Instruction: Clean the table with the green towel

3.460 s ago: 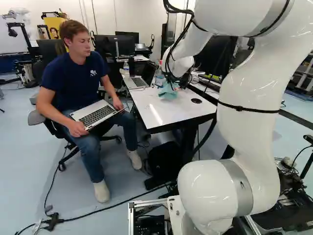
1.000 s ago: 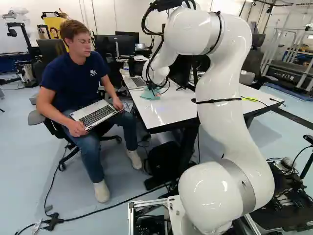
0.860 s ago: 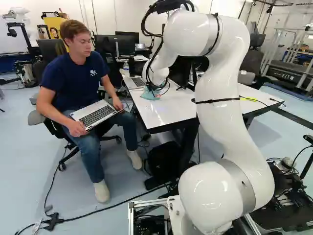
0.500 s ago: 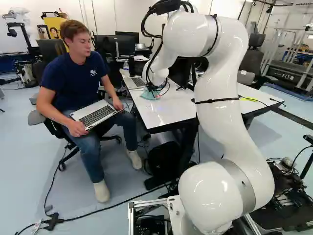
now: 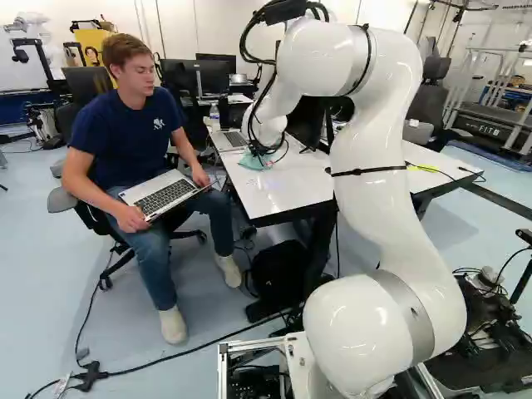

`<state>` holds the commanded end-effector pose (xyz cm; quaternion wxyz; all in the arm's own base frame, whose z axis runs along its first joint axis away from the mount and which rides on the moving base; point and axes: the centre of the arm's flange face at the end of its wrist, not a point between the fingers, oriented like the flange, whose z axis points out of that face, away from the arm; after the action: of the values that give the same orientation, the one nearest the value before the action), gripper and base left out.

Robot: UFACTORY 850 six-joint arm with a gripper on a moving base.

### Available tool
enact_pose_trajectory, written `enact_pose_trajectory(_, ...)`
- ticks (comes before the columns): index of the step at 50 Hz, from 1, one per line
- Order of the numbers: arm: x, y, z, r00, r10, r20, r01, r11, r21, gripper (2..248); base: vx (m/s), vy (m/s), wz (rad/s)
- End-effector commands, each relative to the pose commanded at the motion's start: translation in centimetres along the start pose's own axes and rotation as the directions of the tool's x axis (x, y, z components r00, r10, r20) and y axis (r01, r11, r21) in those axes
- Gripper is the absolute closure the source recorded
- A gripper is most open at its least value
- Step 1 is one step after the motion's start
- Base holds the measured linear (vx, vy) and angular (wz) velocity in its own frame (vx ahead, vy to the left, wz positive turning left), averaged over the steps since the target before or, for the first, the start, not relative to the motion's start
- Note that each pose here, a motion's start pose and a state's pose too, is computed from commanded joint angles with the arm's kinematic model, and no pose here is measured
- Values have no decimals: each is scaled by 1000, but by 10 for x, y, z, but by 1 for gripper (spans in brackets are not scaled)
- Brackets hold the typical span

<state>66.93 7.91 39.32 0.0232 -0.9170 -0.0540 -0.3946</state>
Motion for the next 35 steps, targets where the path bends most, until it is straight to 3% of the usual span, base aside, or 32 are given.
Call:
enact_pose_trajectory(23, -2, 0, 0, 1000, 0, 27, 0, 1000, 0, 215, 0, 0, 0)
enact_pose_trajectory(35, 7, -9, 13, 1000, -9, 13, 9, 1000, 9, 215, 0, 0, 0)
